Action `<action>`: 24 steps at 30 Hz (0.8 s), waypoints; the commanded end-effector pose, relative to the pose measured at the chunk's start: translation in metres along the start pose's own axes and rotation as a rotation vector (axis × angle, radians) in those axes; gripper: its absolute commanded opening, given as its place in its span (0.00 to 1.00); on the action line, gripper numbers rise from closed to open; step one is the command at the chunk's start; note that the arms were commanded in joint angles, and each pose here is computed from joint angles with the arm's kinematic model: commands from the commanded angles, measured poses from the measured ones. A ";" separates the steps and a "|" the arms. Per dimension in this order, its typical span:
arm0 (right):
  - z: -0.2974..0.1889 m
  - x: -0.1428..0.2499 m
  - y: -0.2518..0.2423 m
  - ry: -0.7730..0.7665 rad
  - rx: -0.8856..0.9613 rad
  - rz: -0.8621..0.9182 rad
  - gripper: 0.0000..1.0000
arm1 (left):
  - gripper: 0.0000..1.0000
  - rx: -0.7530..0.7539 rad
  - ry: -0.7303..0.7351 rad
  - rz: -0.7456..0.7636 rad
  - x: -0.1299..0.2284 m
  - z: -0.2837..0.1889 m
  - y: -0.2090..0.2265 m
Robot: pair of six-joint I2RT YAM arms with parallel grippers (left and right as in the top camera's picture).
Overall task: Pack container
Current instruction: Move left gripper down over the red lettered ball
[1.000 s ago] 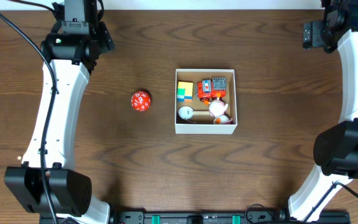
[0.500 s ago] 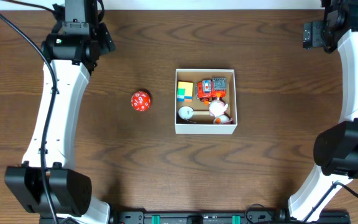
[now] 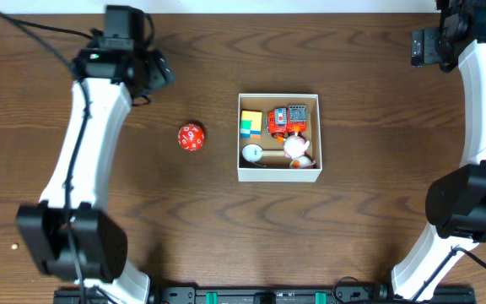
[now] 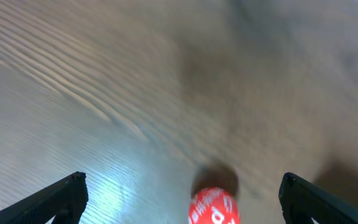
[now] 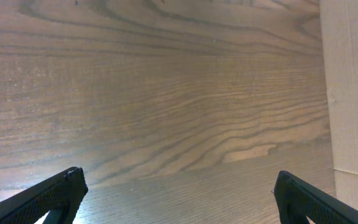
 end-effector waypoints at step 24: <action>-0.012 -0.003 -0.005 -0.031 0.004 0.025 0.99 | 0.93 0.081 0.393 0.397 0.072 0.086 -0.040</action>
Point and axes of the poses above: each gripper's point midway between its finger pads, its own z axis out along the fingers, its own y axis along the line the jaws close on, x = y × z, the point moved 9 cm from there along -z, back along the fingers, and after that the axes turned 3 degrees about -z, right-handed, at the moved point
